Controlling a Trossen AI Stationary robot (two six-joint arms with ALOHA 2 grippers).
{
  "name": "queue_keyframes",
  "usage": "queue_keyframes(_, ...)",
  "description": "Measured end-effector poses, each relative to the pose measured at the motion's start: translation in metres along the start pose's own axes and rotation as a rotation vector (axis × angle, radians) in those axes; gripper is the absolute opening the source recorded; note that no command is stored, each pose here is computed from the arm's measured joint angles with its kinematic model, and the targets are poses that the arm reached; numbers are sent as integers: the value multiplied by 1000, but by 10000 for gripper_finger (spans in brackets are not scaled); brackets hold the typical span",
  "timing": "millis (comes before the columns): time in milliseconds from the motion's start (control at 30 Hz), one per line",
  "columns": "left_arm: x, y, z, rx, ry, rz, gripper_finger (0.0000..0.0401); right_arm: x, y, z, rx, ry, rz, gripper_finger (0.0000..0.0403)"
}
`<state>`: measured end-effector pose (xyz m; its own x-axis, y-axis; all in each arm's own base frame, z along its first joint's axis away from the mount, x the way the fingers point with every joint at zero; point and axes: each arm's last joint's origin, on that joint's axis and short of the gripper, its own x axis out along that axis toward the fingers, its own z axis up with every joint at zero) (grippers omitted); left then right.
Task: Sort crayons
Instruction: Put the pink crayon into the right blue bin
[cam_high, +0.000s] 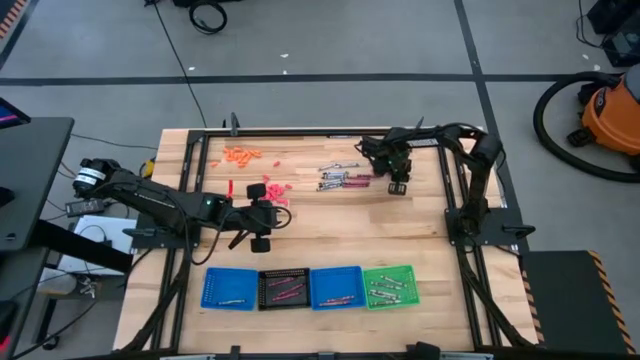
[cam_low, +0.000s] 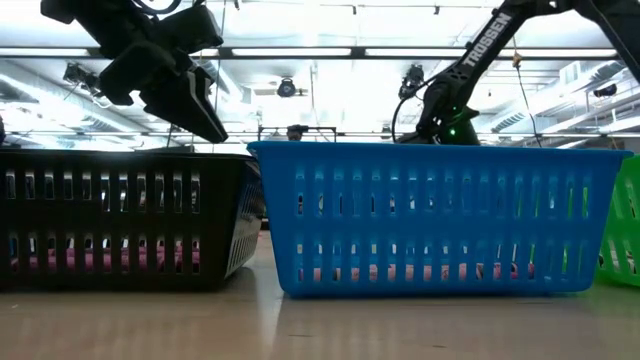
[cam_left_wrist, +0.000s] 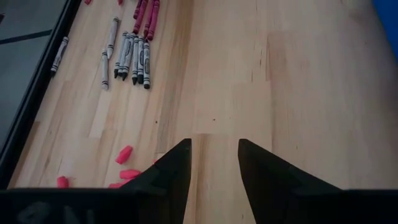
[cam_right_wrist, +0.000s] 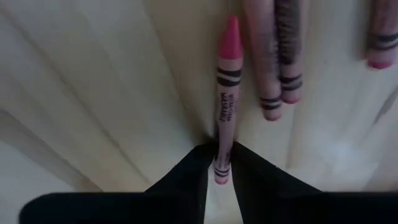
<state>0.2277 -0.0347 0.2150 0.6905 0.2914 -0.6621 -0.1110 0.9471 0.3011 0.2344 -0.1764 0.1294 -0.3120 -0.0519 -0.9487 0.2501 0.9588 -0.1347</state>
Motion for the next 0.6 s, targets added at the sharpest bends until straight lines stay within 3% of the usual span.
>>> queue_keyframes(233, 0, 0, 0, -2, 0, 0, 144, -4, -1, 1, 14, -28, -6, 7)
queue_keyframes(600, 0, 0, -1, -12, 12, 0, 144, -16, 10, 0, 16, -73, -13, 8)
